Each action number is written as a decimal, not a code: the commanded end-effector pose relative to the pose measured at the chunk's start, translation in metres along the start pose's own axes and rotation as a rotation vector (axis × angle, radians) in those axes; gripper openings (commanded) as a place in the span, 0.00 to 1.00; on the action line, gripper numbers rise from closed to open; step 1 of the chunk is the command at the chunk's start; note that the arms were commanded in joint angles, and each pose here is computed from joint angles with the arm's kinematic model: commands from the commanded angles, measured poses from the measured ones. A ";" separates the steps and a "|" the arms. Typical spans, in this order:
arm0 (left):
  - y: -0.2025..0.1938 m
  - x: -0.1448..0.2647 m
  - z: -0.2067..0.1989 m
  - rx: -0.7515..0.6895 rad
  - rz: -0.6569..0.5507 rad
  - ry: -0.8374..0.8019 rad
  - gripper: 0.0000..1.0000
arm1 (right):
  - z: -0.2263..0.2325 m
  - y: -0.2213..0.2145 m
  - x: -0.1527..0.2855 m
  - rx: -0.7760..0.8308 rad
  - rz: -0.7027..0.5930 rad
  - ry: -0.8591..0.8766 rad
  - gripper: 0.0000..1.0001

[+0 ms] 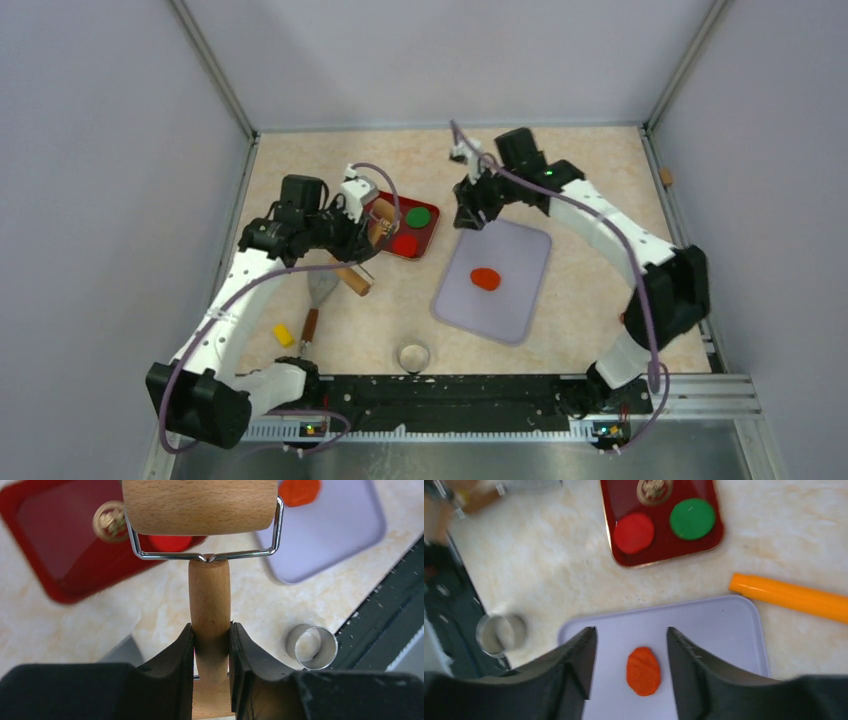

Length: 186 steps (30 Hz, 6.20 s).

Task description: Roll out the dumpling wrappers from the dough

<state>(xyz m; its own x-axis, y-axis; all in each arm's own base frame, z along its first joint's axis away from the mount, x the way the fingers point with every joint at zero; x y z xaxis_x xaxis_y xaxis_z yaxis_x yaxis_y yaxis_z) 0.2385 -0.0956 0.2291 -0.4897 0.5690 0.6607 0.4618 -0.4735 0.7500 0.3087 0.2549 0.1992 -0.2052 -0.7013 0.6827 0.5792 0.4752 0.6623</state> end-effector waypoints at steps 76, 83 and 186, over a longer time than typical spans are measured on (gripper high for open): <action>0.063 -0.257 -0.154 -0.454 -0.095 -0.401 0.00 | -0.054 -0.154 0.046 -0.715 0.234 -0.210 0.00; 0.125 -0.194 -0.156 -0.482 -0.255 -0.389 0.00 | -0.018 -0.065 0.083 -0.612 0.052 0.039 0.00; 0.134 -0.260 -0.202 -0.617 -0.441 -0.542 0.00 | -0.037 -0.108 0.157 -0.932 -0.113 0.011 0.00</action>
<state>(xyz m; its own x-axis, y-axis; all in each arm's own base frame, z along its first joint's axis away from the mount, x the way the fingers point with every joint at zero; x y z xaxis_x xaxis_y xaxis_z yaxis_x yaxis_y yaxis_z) 0.2806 -0.4315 0.1562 -0.0669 0.9210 0.3839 -0.2107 -0.3891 0.8968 0.2501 0.0719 0.2111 -0.2914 -0.6803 0.6725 0.9559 -0.2334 0.1781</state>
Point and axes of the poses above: each gripper's point midway between its finger pads, its own x axis back along the fingers, its own z axis along the line the jaws close on, y = z × x, the point moved 5 cm from there along x, back along the fingers, and after that the axes turned 11 degrees about -x, right-handed, at the moved point
